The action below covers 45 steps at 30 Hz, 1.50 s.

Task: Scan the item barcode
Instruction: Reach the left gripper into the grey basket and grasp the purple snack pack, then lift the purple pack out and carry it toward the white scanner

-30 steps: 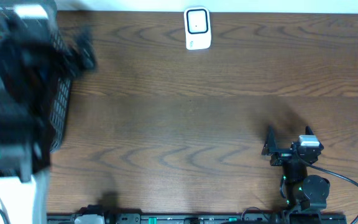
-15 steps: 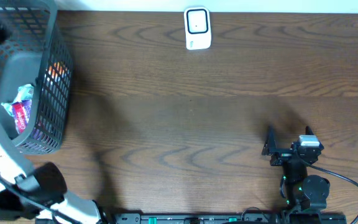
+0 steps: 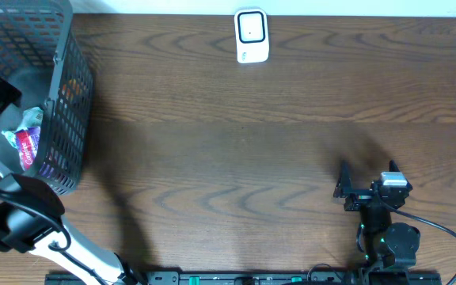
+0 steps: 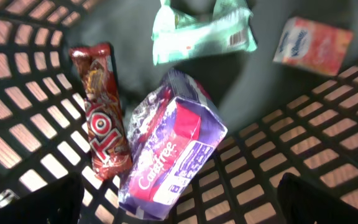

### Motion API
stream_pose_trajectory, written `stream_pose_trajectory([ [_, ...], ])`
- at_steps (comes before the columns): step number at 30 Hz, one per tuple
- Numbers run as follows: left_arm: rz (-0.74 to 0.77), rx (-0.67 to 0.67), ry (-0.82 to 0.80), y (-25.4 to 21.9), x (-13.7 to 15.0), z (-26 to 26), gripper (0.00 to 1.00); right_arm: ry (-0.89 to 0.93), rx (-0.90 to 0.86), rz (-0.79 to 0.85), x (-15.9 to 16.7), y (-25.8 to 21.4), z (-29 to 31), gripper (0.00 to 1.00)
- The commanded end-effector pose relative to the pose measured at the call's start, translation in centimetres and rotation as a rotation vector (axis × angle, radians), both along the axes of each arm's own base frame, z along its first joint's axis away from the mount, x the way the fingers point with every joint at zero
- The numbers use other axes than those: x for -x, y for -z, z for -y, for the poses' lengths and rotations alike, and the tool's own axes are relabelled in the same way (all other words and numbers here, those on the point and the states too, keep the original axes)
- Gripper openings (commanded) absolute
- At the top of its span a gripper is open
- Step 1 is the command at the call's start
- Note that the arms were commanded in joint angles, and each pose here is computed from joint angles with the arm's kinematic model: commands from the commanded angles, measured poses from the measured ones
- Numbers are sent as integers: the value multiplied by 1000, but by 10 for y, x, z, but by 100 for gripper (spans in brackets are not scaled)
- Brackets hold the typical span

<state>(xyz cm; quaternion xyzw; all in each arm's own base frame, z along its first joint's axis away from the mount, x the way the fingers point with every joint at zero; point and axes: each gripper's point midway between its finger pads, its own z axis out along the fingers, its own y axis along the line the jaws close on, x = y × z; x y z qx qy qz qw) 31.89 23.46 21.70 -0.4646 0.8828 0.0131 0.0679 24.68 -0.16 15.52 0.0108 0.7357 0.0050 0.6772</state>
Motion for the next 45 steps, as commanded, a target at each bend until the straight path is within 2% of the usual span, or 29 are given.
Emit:
stream_pose_trajectory([
  [1, -47, 19, 2, 11, 3, 8, 99, 2, -14, -2, 0, 1, 0, 99],
  [8, -176, 24, -29, 39, 24, 7, 99, 2, -14, -2, 0, 1, 0, 99],
  [17, -250, 74, -23, 86, 34, 15, 99, 2, -14, -2, 0, 1, 0, 99],
  [18, -256, 77, -23, 91, 35, 16, 98, 2, -14, -2, 0, 1, 0, 99],
  [20, -265, 83, -23, 100, 36, 17, 88, 2, -14, -2, 0, 1, 0, 99],
  [23, -275, 90, -22, 111, 39, 18, 84, 2, -14, -2, 0, 1, 0, 99],
  [24, -278, 91, -22, 114, 39, 19, 81, 2, -14, -1, 0, 1, 0, 99],
  [25, -278, 92, -22, 115, 39, 19, 74, 2, -14, -2, 0, 1, 0, 99],
  [26, -276, 91, -23, 115, 39, 19, 61, 2, -14, -2, 0, 1, 0, 99],
  [32, -260, 84, -24, 104, 35, 17, 11, 2, -14, -1, 0, 1, 0, 99],
  [34, -245, 74, -39, 94, 32, 15, 10, 2, -14, -2, 0, 1, 0, 99],
  [37, -167, 37, -79, 59, 21, 9, 8, 2, -14, -2, 0, 1, 0, 99],
  [38, -56, 36, -76, 31, 7, 11, 8, 2, -14, -2, 0, 1, 0, 99],
  [45, 474, 3, -5, -104, -41, 34, 8, 2, -14, -2, 0, 1, 0, 99],
])
